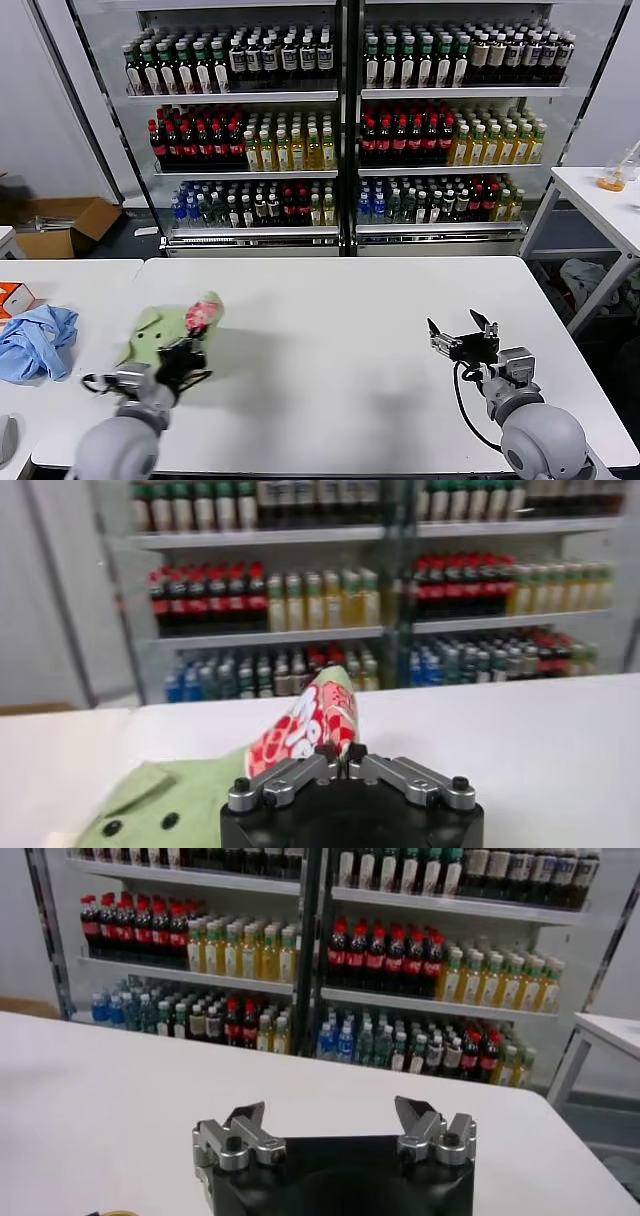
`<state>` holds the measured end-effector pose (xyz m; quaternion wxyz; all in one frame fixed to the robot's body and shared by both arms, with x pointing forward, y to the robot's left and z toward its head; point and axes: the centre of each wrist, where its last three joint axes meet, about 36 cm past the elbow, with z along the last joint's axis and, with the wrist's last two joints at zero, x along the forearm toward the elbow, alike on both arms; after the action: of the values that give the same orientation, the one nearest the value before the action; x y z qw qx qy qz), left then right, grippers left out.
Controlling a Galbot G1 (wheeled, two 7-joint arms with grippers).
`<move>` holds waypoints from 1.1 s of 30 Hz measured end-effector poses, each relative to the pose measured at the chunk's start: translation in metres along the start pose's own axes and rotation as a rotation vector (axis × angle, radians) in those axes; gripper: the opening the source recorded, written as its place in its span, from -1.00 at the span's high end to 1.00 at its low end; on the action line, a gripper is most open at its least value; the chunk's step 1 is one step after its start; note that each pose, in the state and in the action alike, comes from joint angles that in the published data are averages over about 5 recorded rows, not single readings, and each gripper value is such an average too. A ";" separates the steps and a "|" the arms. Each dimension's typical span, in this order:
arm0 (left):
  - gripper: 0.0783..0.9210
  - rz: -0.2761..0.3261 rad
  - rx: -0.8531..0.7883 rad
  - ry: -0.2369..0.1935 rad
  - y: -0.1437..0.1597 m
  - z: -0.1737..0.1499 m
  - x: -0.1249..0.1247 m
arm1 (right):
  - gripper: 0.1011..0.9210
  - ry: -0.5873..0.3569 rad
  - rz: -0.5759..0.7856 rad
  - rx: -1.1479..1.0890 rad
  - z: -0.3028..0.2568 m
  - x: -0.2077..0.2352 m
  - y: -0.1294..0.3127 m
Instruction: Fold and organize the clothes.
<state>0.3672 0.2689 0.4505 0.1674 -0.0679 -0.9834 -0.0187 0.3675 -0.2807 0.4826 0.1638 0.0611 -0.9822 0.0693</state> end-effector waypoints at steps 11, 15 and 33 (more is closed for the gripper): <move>0.94 0.123 0.068 0.040 -0.079 0.009 -0.043 | -0.76 0.002 0.008 0.002 0.001 -0.002 -0.003; 0.89 0.162 0.095 0.040 -0.104 0.009 -0.061 | -0.76 -0.001 0.008 0.002 0.000 -0.002 -0.004; -0.27 0.222 0.172 -0.167 -0.119 0.005 -0.067 | -0.76 -0.007 -0.062 -0.038 -0.001 -0.014 0.005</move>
<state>0.4112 0.1430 0.4216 0.0913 -0.1630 -0.9783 0.0898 0.3805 -0.2746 0.4788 0.1635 0.0885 -0.9815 0.0451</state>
